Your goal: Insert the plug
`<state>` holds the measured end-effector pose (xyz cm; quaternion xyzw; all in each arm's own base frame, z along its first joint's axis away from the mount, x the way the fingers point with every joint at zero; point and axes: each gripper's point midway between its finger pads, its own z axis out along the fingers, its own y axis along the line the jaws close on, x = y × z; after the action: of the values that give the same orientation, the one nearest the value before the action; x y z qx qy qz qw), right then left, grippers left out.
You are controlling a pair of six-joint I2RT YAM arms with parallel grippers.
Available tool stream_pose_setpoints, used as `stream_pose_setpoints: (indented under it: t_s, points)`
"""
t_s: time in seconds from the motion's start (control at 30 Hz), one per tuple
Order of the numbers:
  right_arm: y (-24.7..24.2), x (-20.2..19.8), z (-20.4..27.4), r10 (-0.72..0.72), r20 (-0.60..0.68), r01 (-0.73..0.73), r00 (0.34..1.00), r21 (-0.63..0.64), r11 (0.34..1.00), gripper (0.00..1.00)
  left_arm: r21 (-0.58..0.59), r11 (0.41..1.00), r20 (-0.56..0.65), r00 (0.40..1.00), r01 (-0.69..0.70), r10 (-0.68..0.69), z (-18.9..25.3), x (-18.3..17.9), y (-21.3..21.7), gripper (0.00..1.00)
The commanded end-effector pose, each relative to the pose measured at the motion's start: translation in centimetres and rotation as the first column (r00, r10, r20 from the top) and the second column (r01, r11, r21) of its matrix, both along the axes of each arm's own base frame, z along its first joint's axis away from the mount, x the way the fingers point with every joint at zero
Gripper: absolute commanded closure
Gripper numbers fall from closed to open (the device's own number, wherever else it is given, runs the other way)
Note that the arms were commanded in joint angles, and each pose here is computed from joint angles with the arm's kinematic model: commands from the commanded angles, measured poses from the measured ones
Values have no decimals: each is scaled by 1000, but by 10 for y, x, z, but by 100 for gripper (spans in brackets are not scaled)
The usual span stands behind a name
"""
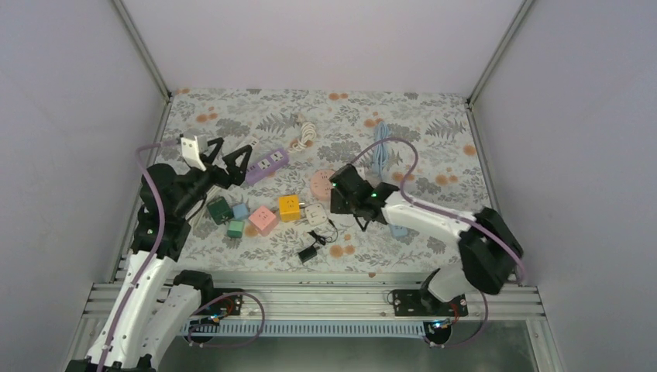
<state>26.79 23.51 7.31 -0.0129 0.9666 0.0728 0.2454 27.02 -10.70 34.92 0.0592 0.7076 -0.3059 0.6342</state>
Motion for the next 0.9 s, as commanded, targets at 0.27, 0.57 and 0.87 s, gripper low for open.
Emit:
stream_pose_setpoints:
  t_s: [0.27,0.57,0.87]
  points:
    - [69,20,222,257,709,-539,657,203,817,42,-127,947,-82,948,297,-308,14,3,-50,0]
    - [101,-25,274,470,834,-831,290,-24,555,44,-163,843,-213,816,512,-537,2,-5,-86,0]
    - [120,-32,270,536,826,-916,175,-64,397,46,-249,848,-378,760,468,-529,-16,3,-119,3]
